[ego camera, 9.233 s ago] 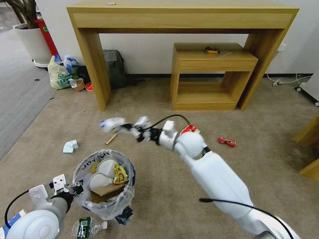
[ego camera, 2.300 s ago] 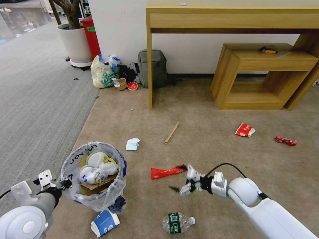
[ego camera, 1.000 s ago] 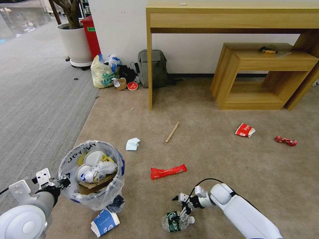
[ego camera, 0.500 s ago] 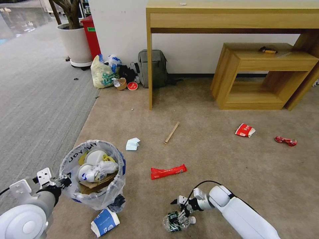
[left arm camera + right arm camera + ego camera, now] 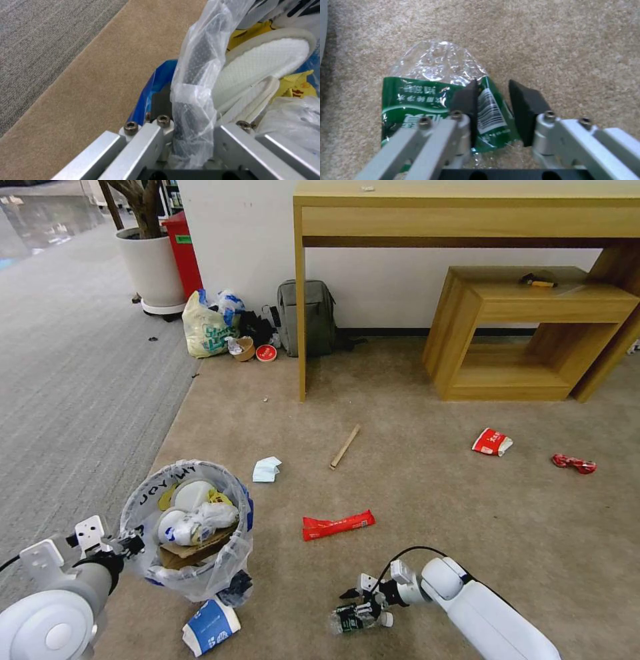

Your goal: Pick up the trash bin and place the garbage on the floor into it.

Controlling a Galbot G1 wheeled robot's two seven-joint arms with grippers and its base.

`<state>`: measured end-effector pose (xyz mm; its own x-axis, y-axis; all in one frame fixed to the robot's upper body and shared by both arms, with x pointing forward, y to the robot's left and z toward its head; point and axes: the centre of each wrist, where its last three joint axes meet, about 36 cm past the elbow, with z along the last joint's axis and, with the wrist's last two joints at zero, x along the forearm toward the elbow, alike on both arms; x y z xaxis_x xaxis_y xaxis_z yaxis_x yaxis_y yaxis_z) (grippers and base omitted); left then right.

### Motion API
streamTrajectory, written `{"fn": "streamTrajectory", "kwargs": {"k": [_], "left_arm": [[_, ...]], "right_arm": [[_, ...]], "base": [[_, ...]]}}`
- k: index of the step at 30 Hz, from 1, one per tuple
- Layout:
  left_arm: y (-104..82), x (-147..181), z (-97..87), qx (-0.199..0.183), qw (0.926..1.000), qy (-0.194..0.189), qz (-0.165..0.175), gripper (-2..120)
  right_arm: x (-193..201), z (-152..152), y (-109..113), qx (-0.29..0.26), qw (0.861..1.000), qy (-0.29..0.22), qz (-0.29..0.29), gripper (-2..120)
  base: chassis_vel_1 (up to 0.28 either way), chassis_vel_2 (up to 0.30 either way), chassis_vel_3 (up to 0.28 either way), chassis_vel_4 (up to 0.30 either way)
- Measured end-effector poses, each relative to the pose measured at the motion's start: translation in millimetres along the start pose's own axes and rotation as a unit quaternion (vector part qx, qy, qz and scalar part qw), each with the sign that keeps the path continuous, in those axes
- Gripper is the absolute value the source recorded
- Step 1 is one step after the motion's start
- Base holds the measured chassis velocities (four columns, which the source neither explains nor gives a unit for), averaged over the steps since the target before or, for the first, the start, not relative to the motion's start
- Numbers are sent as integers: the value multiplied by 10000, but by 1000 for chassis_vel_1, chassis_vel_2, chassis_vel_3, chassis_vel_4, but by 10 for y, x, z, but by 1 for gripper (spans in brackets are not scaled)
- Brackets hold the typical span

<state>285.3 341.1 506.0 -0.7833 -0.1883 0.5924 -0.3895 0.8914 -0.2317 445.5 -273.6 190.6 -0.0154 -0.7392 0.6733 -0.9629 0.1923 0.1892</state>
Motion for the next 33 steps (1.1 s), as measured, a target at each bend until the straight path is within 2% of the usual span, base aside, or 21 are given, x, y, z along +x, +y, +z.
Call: {"fn": "streamTrajectory", "kwargs": {"k": [2, 3, 6, 15, 25, 28, 31, 32, 33], "left_arm": [[-4, 5, -2, -6, 10000, -4, 6, 0], [-4, 5, -2, -6, 10000, -4, 6, 0], [-7, 6, -2, -7, 10000, -5, 11, 0], [-17, 10, -11, -11, 10000, -24, 30, 0], [-22, 9, -7, -7, 10000, -18, 42, 0], [-23, 6, -4, -10, 10000, -14, 44, 0], [-27, -13, 1, -44, 10000, 11, 51, 0], [-27, -13, 1, -44, 10000, 11, 51, 0], [-29, -25, 5, -51, 10000, 23, 52, 0]], "right_arm": [[-2, 19, 24, -19, 10000, -14, 28, 12], [-2, 19, 24, -19, 10000, -14, 28, 12], [37, 36, 51, -16, 9999, -18, 147, 0], [222, 31, 55, -81, 9992, -86, 391, 0], [491, -177, -7, -21, 9960, -485, 753, 0], [607, -325, -36, 13, 9921, -766, 989, 0], [848, -648, -151, 127, 9819, -1308, 1366, 0], [848, -648, -151, 127, 9819, -1308, 1366, 0], [944, -775, -206, 191, 9773, -1497, 1489, 0]], "base": [[0, 0, 0, 0], [0, 0, 0, 0], [0, 0, 0, 0], [0, 0, 0, 0], [0, 0, 0, 0], [0, 0, 0, 0], [0, 0, 0, 0], [0, 0, 0, 0], [0, 0, 0, 0]]}}
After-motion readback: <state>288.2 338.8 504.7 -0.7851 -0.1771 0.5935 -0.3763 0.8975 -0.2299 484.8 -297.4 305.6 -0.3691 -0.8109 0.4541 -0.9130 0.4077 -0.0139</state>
